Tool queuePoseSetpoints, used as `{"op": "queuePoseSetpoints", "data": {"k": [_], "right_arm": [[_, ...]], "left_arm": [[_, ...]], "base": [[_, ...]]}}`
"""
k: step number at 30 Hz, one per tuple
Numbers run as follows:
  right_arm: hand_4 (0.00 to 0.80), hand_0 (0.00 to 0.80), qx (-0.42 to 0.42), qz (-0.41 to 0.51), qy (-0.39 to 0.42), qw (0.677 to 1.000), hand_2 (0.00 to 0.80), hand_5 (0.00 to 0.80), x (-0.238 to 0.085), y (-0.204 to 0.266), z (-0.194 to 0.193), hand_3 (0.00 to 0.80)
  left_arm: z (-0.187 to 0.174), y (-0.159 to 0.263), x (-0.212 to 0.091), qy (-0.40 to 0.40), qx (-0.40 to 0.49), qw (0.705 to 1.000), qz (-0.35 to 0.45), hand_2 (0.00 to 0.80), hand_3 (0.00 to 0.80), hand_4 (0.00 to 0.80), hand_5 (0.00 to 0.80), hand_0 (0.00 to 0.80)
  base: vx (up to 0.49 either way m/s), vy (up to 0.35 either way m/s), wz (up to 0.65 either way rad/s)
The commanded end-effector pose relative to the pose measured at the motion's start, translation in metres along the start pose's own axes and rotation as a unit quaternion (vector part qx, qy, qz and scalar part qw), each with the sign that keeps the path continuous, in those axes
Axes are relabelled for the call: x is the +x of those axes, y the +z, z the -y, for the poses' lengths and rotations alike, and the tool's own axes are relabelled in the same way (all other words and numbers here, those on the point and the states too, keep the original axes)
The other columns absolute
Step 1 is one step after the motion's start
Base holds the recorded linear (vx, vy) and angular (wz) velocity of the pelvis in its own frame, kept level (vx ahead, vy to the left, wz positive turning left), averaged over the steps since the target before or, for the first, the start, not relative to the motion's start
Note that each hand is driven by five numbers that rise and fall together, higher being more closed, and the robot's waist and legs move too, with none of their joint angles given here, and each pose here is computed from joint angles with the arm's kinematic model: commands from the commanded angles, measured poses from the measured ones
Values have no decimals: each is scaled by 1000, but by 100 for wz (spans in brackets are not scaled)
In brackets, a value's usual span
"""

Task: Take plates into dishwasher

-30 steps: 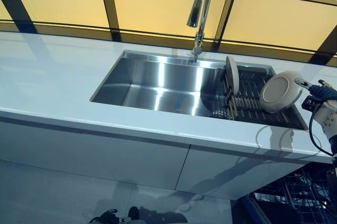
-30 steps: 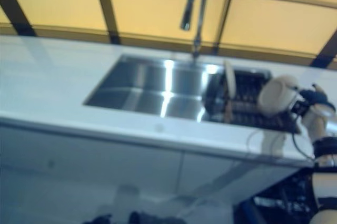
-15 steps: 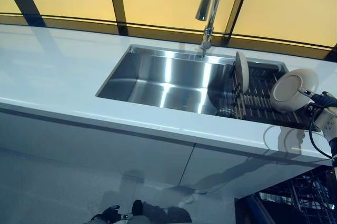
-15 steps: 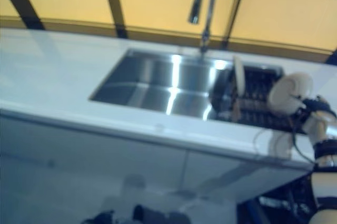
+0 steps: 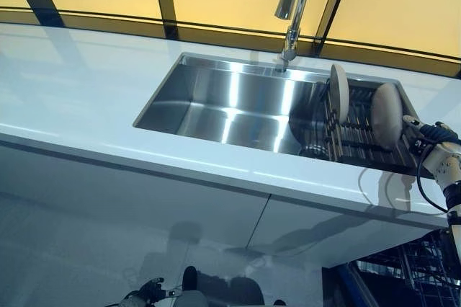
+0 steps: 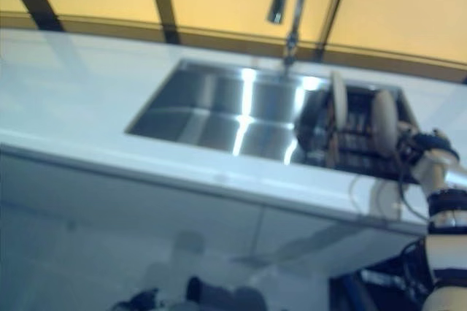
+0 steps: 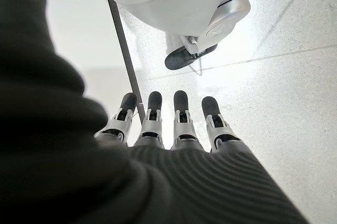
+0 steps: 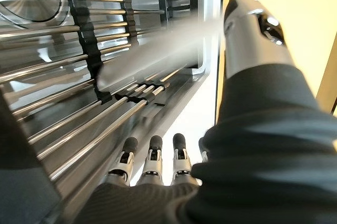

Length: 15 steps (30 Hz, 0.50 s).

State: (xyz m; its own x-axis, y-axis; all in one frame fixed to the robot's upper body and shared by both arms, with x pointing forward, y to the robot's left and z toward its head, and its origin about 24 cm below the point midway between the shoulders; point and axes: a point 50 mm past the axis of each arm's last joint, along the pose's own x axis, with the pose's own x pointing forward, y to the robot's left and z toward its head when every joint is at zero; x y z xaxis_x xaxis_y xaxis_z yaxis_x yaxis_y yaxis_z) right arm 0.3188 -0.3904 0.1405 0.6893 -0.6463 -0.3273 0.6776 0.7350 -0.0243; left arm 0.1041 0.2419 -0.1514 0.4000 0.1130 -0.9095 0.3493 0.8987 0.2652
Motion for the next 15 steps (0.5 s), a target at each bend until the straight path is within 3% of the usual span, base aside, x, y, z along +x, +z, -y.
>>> {"op": "queuePoseSetpoints", "data": {"k": [1, 15], "right_arm": [[0, 0, 46, 96, 11, 994, 0, 0, -10, 61, -15, 0], [0, 0, 4, 153, -21, 988, 0, 0, -14, 72, -18, 0]], "left_arm": [[-8, 19, 2, 7, 29, 999, 29, 0, 0, 0, 0, 0], [-3, 22, 2, 1, 26, 999, 38, 0, 0, 0, 0, 0]], "base": [[-4, -11, 4], [0, -3, 2]]}}
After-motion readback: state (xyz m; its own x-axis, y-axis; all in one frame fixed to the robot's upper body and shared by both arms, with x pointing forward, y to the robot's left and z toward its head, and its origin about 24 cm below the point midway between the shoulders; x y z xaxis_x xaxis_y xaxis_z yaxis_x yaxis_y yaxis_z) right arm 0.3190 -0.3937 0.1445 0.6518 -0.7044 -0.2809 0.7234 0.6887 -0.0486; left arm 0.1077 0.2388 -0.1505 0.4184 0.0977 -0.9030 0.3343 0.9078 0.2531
